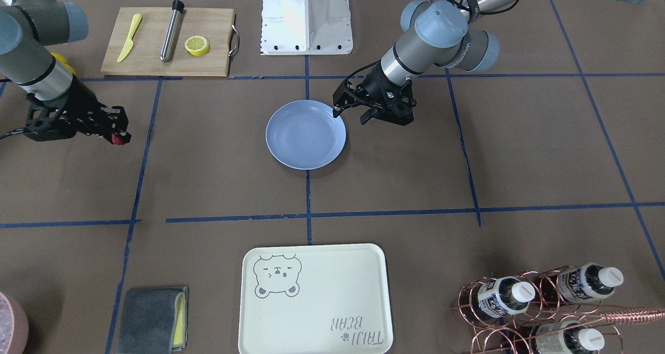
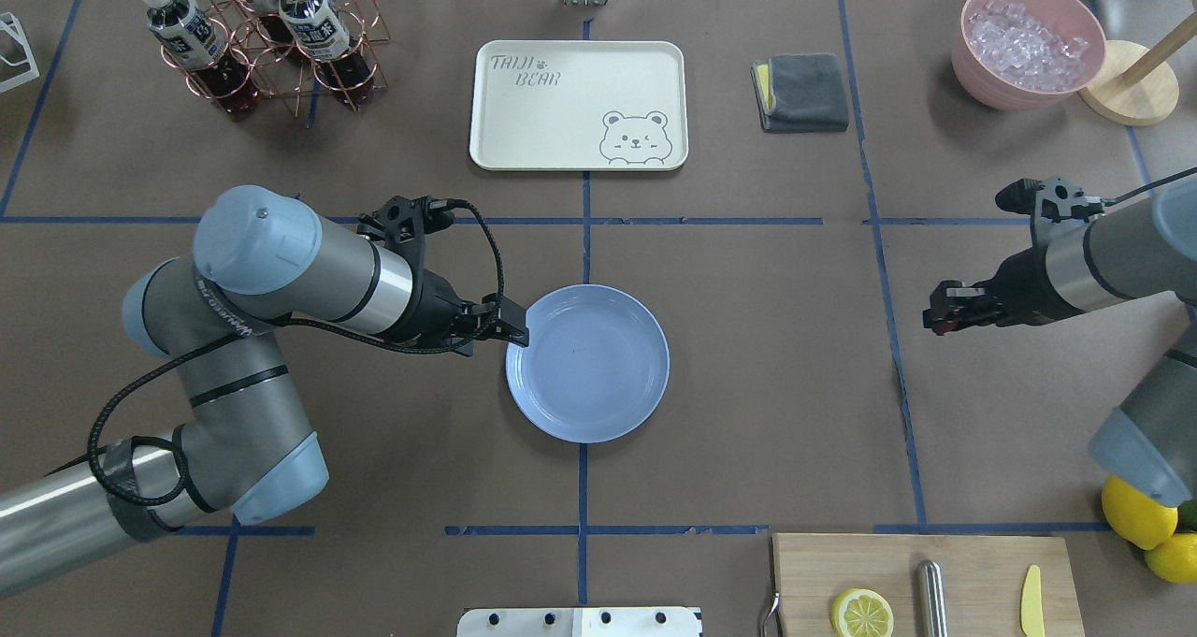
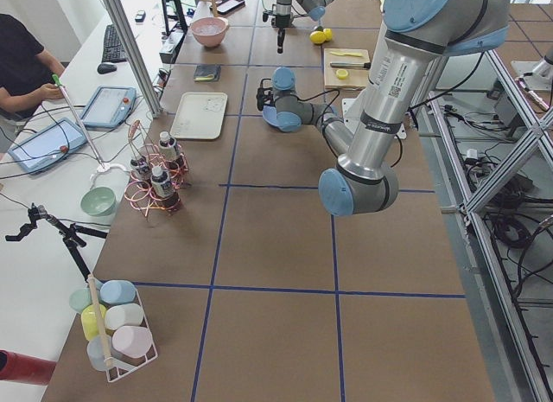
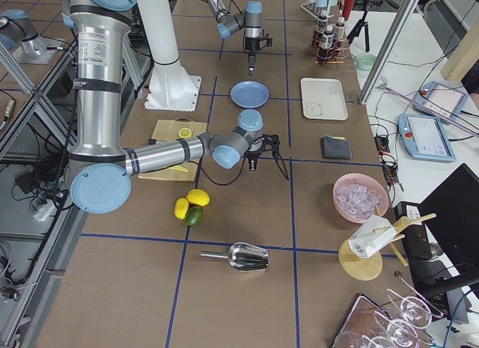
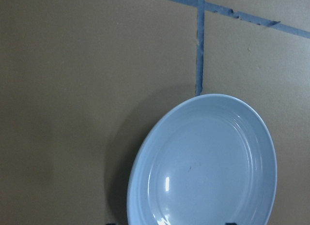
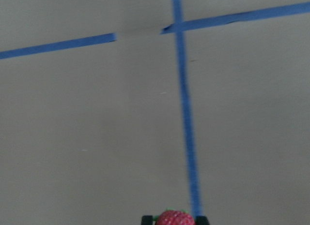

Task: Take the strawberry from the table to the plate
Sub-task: 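Release the plate and withdraw the left gripper while the right carries the strawberry over it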

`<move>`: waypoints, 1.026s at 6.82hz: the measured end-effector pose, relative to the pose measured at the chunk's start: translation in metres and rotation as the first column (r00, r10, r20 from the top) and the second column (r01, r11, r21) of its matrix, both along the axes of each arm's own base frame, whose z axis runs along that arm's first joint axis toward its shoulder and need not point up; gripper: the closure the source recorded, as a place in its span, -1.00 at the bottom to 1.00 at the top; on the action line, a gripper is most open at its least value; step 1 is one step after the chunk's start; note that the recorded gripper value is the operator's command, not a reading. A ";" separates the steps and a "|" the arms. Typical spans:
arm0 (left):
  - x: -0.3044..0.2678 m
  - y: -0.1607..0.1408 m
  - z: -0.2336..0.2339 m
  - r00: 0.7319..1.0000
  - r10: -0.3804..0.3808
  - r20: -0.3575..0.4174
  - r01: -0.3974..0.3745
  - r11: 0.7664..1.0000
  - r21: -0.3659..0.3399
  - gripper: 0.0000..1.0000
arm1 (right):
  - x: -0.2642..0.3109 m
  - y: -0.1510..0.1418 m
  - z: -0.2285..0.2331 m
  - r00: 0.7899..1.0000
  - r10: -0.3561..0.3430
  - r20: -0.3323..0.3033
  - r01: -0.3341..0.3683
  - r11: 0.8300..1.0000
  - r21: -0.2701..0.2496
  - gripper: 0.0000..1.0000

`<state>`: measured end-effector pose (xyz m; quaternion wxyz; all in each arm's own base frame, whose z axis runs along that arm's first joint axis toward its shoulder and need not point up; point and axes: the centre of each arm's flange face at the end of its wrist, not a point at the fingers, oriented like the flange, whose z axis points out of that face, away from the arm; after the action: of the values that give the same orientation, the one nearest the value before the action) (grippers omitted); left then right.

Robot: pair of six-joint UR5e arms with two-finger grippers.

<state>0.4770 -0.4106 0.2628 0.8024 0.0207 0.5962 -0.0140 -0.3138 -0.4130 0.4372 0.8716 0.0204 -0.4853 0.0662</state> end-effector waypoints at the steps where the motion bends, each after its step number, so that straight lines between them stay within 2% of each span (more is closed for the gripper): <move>1: -0.024 -0.005 0.012 1.000 -0.013 0.009 0.013 1.000 0.027 -0.59 | -0.048 0.009 -0.047 0.998 0.041 0.037 -0.039 0.999 -0.035 1.00; 2: -0.051 -0.006 0.030 0.999 -0.021 0.028 0.019 0.997 0.073 -0.59 | -0.099 0.020 -0.093 0.997 0.074 0.032 -0.072 0.996 -0.058 1.00; 4: -0.105 -0.007 0.066 0.996 -0.043 0.077 0.031 0.989 0.148 -0.59 | -0.192 0.049 -0.186 0.991 0.134 -0.029 -0.136 0.984 -0.112 1.00; 5: -0.120 -0.007 0.080 0.995 -0.043 0.095 0.027 0.986 0.162 -0.59 | -0.224 0.053 -0.215 0.986 0.159 -0.047 -0.164 0.977 -0.137 1.00; 7: -0.159 -0.012 0.107 0.990 -0.044 0.133 0.017 0.979 0.202 -0.59 | -0.275 0.045 -0.236 0.980 0.179 -0.090 -0.191 0.971 -0.144 1.00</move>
<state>0.3181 -0.4224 0.3702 0.8351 0.1114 0.5376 0.0351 -0.5883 -0.3676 0.2016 0.8786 0.0015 -0.4410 0.1832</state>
